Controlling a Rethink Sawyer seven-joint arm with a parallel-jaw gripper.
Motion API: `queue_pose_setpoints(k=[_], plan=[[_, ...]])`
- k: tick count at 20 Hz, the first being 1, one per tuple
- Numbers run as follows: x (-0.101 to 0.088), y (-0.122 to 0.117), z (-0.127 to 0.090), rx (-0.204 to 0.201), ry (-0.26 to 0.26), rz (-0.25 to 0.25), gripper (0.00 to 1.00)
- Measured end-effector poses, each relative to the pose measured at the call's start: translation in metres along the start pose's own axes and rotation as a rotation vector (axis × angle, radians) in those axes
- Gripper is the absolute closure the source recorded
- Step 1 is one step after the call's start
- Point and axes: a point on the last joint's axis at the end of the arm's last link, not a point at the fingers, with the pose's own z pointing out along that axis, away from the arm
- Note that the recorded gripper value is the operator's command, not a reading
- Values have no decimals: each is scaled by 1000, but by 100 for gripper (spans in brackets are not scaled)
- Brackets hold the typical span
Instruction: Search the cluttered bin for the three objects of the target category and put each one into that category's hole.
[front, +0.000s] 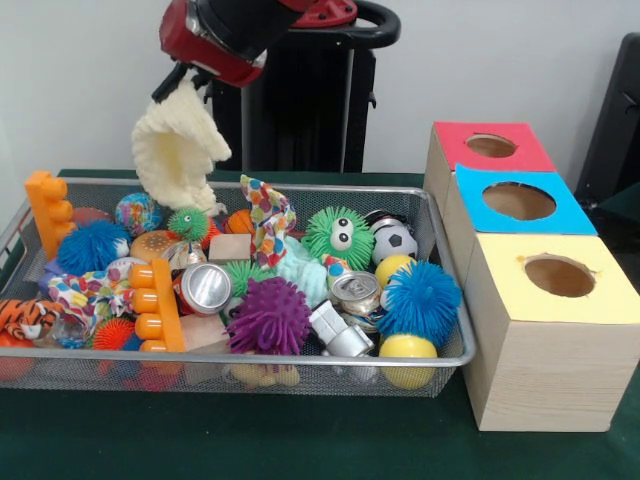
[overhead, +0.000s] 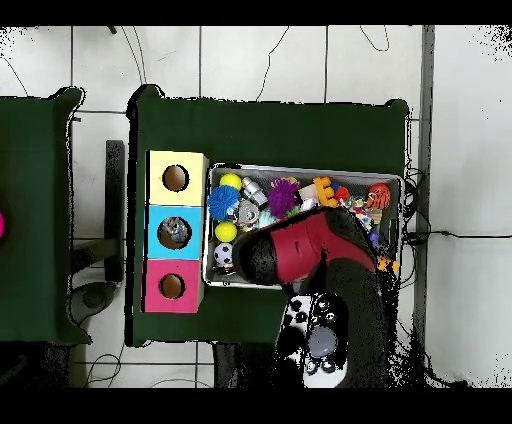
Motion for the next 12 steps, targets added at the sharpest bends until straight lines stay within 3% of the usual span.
queue_pose_setpoints(k=[7, 11, 12], plan=[[-23, -2, 13, -51, -33, 6, 100], [-45, -1, 12, -93, -128, 21, 100], [-58, -1, 11, -119, -200, 37, 100]])
